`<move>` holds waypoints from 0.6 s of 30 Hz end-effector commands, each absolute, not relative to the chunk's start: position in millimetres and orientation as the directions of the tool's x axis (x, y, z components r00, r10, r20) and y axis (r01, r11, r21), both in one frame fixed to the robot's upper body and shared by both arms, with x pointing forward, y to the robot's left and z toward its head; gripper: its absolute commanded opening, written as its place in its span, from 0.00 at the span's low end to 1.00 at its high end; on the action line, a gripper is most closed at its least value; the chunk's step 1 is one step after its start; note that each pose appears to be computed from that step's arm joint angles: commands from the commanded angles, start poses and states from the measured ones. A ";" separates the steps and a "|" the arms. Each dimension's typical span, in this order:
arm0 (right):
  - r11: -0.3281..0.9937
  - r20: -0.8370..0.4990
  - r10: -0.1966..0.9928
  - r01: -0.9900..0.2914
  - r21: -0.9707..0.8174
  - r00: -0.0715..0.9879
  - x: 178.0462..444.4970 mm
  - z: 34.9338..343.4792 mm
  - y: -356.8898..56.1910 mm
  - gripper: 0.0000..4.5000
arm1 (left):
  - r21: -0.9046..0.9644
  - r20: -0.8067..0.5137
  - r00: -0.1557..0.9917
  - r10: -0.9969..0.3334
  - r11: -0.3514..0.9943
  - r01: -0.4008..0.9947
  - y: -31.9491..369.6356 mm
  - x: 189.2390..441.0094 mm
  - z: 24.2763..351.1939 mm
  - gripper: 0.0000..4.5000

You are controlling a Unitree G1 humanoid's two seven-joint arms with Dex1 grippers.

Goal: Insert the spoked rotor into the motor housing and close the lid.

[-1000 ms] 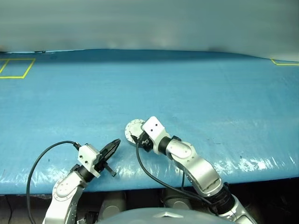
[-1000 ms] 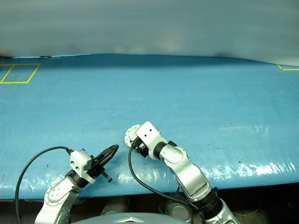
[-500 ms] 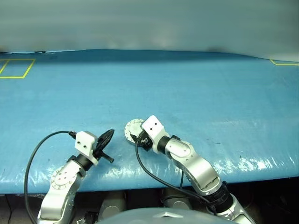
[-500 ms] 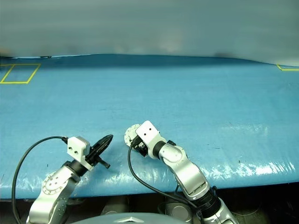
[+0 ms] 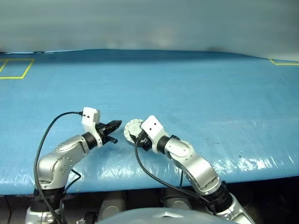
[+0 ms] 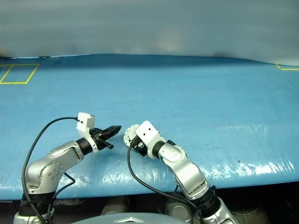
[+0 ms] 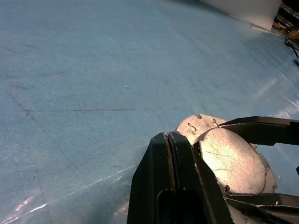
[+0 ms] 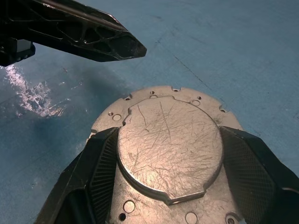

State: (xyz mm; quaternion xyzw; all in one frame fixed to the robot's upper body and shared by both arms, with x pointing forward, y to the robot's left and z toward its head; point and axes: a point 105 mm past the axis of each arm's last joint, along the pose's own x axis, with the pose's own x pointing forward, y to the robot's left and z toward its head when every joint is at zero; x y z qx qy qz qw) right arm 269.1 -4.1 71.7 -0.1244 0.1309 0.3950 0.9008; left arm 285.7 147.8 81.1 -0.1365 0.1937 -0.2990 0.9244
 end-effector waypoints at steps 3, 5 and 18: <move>0.669 -0.364 0.659 -0.734 -0.117 0.658 270.9 64.6 -6.0 0.67 | -0.367 -0.311 0.666 -0.678 0.732 0.574 139.4 287.8 75.6 0.00; 0.669 -0.365 0.660 -0.735 -0.115 0.657 270.6 64.4 -5.9 0.67 | -0.362 -0.316 0.645 -0.695 0.717 0.595 136.6 288.4 73.6 0.00; 0.659 -0.373 0.666 -0.744 -0.110 0.646 267.9 61.0 -2.3 0.67 | -0.324 -0.239 0.675 -0.698 0.712 0.623 131.1 302.9 88.4 0.00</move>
